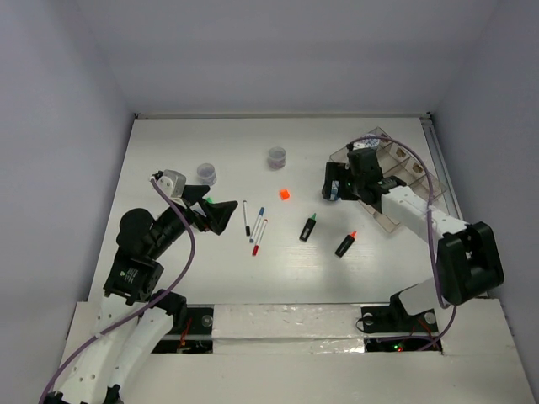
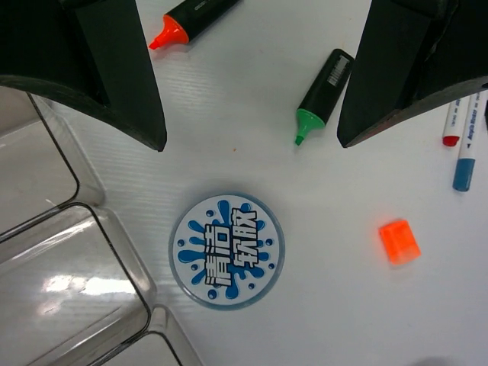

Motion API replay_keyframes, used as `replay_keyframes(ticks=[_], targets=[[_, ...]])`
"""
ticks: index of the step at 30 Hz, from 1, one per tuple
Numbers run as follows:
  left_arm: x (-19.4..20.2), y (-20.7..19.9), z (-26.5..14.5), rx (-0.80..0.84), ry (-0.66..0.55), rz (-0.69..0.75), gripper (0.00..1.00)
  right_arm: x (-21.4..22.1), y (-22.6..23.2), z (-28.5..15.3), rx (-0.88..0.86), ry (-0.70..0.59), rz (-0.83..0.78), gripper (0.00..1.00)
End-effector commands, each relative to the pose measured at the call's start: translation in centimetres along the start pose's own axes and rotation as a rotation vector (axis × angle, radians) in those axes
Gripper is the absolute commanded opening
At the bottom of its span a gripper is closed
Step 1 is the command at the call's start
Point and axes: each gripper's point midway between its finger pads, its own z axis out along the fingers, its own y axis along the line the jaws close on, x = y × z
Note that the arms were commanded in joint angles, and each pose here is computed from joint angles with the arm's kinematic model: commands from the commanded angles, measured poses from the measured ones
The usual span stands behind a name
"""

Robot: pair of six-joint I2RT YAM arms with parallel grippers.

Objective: Sort the stationery into containers
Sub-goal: Pick up the stationery from the center of the board.

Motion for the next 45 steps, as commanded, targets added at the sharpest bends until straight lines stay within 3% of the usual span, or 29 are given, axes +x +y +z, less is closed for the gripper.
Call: replay_keyframes(ticks=[1, 15, 24, 29, 30, 31, 35, 38, 42, 45], targets=[[-1.2, -0.7, 0.0, 0.029, -0.039, 0.019, 0.99, -0.3, 0.8, 1.4, -0.029, 0.001, 0.015, 1.00], [-1.0, -1.0, 0.1, 0.051, -0.028, 0.018, 0.99, -2.6, 0.3, 6.1, 0.064, -0.010, -0.024, 0.98], [-0.9, -1.0, 0.3, 0.055, -0.020, 0.018, 0.99, -3.5, 0.1, 7.7, 0.092, -0.028, -0.043, 0.84], [-0.9, -1.0, 0.3, 0.055, -0.019, 0.017, 0.99, -4.4, -0.1, 8.3, 0.119, -0.044, -0.054, 0.83], [-0.9, -1.0, 0.3, 0.055, -0.019, 0.019, 0.99, -4.3, 0.3, 8.3, 0.113, -0.044, -0.062, 0.78], [-0.9, -1.0, 0.3, 0.057, -0.020, 0.019, 0.99, -4.4, 0.3, 8.4, 0.118, -0.046, -0.063, 0.65], [-0.9, -1.0, 0.3, 0.056, -0.022, 0.020, 0.99, -5.4, 0.9, 8.0, 0.110, -0.073, -0.082, 0.45], [-0.9, -0.8, 0.3, 0.046, -0.022, 0.017, 0.99, -6.5, 2.6, 6.4, 0.061, -0.111, -0.092, 0.38], [-0.9, -0.7, 0.3, 0.042, -0.020, 0.016, 0.99, -9.7, 4.2, 2.8, -0.019, -0.216, -0.070, 0.37], [-0.9, -0.2, 0.3, 0.016, -0.023, 0.012, 0.99, -12.2, 3.8, 0.8, 0.014, -0.292, -0.084, 0.37]])
